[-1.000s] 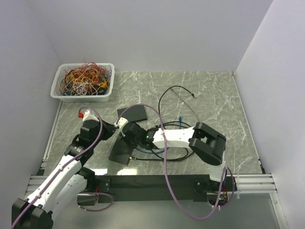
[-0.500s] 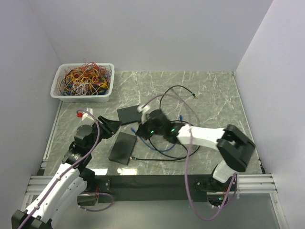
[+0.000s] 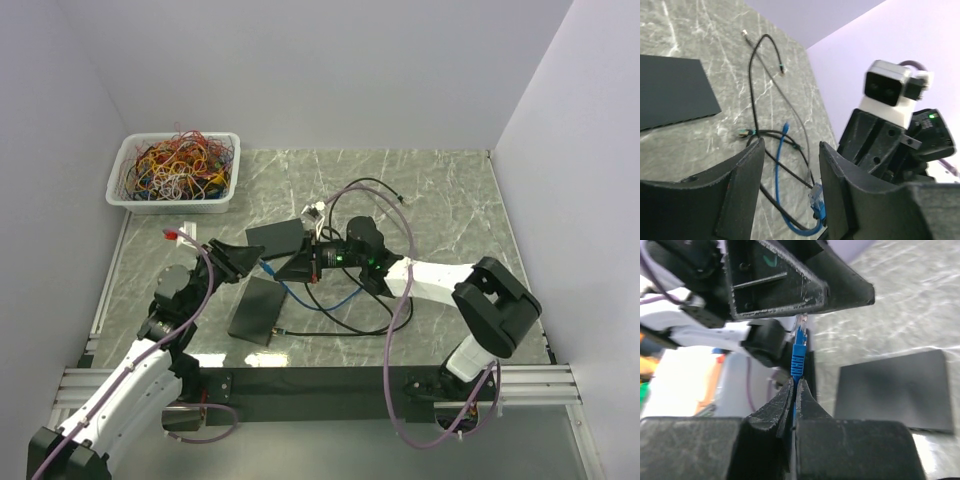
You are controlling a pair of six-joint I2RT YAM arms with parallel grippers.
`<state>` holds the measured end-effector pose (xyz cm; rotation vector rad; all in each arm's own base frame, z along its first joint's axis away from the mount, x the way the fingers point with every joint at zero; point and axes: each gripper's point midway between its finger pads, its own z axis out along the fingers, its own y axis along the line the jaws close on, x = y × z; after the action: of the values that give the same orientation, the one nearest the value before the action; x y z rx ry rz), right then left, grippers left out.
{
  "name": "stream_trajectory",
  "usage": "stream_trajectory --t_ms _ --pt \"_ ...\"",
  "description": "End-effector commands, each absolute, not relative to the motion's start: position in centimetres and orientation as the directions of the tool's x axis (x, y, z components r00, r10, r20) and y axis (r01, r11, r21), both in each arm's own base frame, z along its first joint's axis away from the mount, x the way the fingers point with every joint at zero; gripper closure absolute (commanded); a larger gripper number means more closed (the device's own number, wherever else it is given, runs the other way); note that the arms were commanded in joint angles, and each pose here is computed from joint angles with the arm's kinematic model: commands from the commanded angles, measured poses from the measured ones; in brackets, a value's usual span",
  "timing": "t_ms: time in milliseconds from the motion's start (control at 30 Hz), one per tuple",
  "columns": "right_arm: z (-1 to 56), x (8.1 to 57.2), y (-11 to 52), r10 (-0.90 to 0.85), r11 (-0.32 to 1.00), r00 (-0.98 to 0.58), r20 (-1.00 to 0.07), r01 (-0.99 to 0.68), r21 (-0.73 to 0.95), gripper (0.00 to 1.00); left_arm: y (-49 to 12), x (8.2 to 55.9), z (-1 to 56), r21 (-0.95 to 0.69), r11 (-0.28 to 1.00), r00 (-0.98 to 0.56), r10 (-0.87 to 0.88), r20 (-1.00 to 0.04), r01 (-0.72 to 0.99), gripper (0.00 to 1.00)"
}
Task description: Insert the plug into the switch port
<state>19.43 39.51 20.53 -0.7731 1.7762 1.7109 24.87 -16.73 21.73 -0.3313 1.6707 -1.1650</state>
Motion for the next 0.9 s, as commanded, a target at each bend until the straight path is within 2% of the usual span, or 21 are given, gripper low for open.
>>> stream_trajectory --t_ms 0,233,467,533,800,867 --pt "24.1 18.0 39.2 0.006 -0.15 -0.689 -0.725 -0.717 0.681 1.0 -17.0 24.7 24.0 -0.811 0.452 -0.4 -0.711 -0.579 0.371 0.47" --pt "24.4 18.2 39.4 0.023 -0.199 -0.73 -0.683 -0.673 0.712 1.0 -17.6 24.2 23.9 -0.817 0.443 -0.41 -0.711 -0.571 0.37 0.63" --pt "24.3 18.6 39.6 0.038 -0.205 -0.747 -0.663 -0.655 0.727 1.0 -18.6 23.8 23.8 -0.816 0.437 -0.423 -0.702 -0.572 0.378 0.64" --pt "24.4 18.6 39.6 0.037 -0.21 -0.748 -0.662 -0.654 0.727 1.0 -18.7 23.7 23.9 -0.815 0.439 -0.422 -0.702 -0.574 0.379 0.68" --pt "24.7 19.2 38.6 0.073 -0.185 -0.744 -0.664 -0.665 0.724 1.0 -18.6 23.8 24.4 -0.815 0.453 -0.417 -0.704 -0.575 0.36 0.99" --pt "24.5 19.6 38.4 0.077 -0.155 -0.735 -0.673 -0.676 0.721 0.9 -17.9 24.3 23.2 -0.827 0.488 -0.419 -0.713 -0.563 0.281 1.0"
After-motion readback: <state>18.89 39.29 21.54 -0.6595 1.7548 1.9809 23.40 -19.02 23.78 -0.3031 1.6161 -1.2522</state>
